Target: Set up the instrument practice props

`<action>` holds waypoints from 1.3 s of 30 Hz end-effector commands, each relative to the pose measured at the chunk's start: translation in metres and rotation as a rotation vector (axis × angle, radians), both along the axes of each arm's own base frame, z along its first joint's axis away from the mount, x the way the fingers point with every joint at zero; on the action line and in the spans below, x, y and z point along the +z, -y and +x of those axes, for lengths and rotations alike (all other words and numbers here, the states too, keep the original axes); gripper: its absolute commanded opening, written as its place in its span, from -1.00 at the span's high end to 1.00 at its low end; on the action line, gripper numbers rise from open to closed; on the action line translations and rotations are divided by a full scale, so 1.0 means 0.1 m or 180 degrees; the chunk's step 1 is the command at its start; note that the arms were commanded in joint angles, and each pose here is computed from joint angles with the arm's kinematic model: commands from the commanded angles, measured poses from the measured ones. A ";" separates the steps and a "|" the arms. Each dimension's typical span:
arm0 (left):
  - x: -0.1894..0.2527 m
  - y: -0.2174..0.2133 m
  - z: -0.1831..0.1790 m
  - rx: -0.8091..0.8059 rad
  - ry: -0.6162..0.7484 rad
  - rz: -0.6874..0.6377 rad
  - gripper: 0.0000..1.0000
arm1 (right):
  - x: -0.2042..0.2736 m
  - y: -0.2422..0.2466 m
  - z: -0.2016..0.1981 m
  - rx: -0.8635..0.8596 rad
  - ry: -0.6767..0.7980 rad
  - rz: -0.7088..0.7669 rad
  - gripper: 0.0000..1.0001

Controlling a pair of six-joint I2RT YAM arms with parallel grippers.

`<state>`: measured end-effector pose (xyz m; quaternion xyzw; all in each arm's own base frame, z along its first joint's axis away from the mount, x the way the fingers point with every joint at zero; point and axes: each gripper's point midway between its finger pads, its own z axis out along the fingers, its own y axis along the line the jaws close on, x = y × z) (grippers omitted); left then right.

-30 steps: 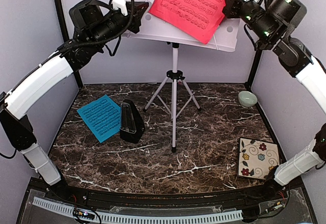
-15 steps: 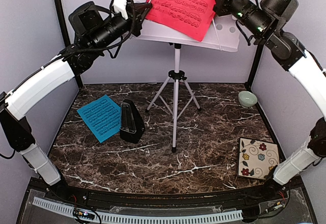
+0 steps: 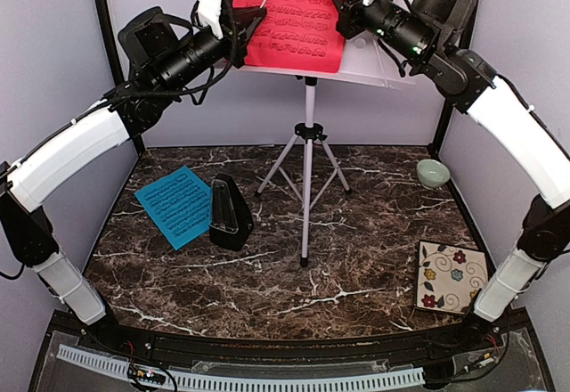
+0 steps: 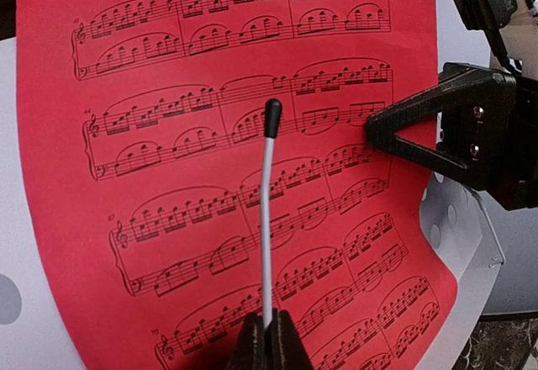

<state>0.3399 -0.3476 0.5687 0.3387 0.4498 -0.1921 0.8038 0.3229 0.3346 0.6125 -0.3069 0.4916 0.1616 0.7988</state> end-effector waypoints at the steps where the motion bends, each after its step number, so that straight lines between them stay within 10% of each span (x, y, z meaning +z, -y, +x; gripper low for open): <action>1: 0.20 -0.11 -0.24 -0.0107 0.0204 -0.0040 1.00 | 0.16 -0.09 -0.06 0.0136 0.0204 0.0085 1.00; 39: 0.15 -0.08 -0.25 -0.0144 0.0269 -0.0045 1.00 | 0.21 -0.48 -0.04 0.0131 0.0912 -0.0274 1.00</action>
